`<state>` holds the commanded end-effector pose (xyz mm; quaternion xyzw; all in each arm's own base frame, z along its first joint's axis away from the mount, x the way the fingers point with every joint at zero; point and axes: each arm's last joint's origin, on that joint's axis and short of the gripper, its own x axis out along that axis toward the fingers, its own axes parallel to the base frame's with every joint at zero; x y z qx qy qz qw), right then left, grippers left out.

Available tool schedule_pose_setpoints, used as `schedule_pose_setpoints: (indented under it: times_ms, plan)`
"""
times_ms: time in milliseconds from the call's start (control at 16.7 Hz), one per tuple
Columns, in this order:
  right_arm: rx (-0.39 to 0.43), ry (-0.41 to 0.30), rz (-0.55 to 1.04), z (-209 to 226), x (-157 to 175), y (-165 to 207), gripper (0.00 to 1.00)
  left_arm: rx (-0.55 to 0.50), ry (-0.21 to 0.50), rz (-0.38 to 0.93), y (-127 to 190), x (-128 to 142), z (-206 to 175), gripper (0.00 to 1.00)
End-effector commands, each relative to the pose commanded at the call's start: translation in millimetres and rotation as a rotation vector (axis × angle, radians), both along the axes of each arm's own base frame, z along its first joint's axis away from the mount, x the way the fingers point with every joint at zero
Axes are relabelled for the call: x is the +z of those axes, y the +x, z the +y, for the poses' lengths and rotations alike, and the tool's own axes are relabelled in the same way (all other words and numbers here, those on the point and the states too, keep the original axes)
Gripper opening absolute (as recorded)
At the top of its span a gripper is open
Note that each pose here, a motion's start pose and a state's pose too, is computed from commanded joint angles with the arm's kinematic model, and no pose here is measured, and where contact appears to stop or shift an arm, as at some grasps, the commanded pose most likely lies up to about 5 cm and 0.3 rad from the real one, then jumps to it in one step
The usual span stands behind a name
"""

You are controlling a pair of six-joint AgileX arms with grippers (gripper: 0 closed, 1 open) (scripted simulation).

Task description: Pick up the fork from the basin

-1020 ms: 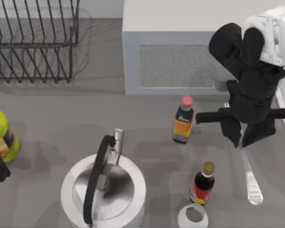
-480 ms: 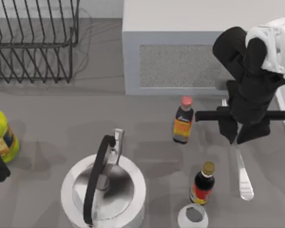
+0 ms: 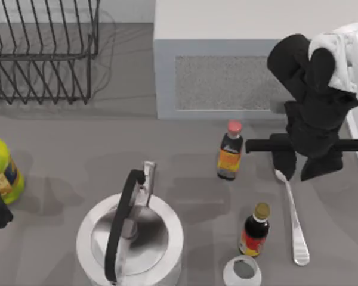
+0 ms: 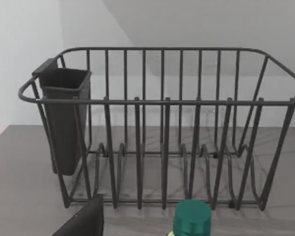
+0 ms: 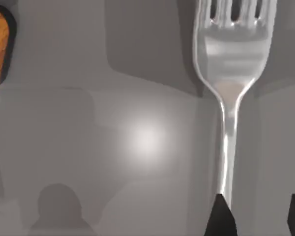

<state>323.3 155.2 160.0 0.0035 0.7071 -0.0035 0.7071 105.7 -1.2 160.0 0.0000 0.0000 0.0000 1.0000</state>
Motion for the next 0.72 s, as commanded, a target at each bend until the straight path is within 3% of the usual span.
schedule_pose_setpoints:
  times_ms: [360, 720]
  plan:
    - [0.000, 0.000, 0.000, 0.0, 0.0, 0.0, 0.98, 0.000, 0.000, 0.000, 0.0, 0.0, 0.0, 1.00]
    - [0.000, 0.000, 0.000, 0.0, 0.0, 0.0, 1.00, 0.000, 0.000, 0.000, 0.0, 0.0, 0.0, 1.00]
